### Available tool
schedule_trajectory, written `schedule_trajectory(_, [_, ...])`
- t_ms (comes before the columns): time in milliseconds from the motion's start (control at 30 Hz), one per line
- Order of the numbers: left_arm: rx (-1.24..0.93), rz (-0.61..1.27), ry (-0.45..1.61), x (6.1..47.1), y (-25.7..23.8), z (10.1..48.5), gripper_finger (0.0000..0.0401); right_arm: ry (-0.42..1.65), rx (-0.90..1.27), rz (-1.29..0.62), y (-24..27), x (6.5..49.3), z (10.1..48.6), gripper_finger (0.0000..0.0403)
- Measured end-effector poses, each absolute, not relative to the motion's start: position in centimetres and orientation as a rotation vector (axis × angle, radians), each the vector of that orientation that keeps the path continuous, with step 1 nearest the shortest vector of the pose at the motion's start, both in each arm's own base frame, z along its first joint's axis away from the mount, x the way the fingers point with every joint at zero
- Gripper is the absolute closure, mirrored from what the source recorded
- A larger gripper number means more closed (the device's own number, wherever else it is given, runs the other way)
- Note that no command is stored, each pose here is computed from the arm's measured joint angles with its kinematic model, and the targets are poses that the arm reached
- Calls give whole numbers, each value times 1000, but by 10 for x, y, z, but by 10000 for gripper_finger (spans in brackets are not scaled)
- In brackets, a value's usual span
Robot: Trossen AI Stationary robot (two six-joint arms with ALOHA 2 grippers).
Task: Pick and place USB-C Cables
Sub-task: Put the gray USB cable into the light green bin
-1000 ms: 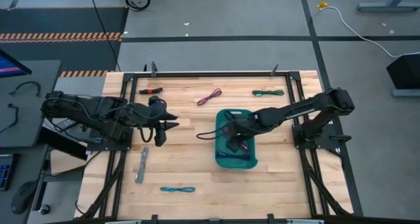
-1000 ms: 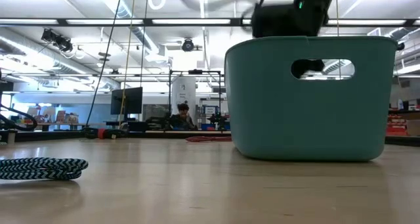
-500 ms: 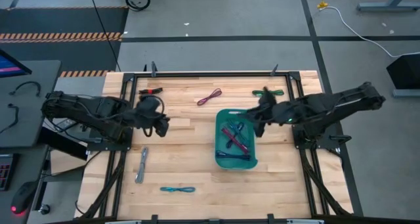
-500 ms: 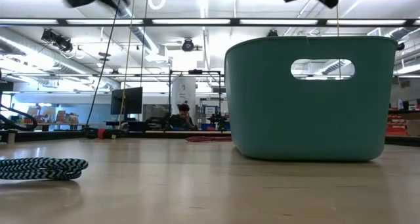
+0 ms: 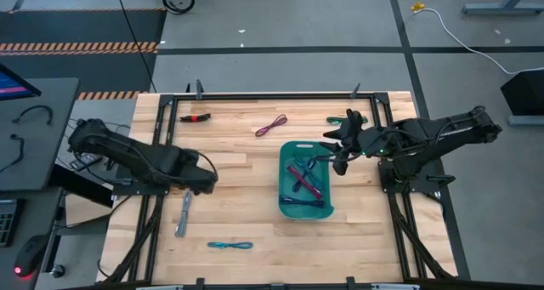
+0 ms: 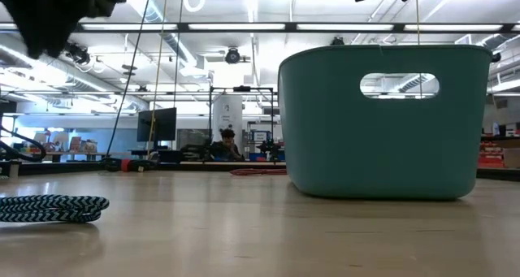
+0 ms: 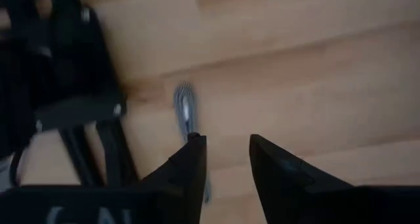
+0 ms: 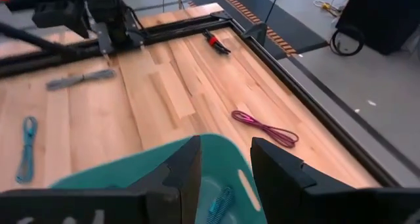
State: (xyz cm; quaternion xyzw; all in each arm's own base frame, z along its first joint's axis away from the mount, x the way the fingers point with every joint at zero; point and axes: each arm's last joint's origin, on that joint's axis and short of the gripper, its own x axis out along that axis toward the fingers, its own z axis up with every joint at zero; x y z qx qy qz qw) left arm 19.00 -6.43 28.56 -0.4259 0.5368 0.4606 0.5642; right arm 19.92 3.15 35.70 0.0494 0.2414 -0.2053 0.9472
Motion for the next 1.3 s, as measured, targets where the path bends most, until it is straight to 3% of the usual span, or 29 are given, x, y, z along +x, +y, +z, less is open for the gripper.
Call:
schedule_trajectory(267, [-1208,986,1477,180,-76,211,199,513,69,-393,30,189,359,266])
schedule_trajectory(433, [-1281,1020,1478,171,-76,179,149,483,125,-391,29,181,364,266])
schedule_trajectory(667, [-1228,1092,1523,152,-74,153,134,458,177,-400,28,177,367,266])
schedule_trajectory(800, [-1216,1073,1518,146,-73,140,156,440,222,-425,27,177,367,266])
schedule_trajectory(1000, [-1243,997,1494,140,-73,122,222,363,312,-431,28,180,373,266])
schedule_trajectory(1300, [-1056,738,1501,148,-74,129,375,249,382,-383,30,182,384,266])
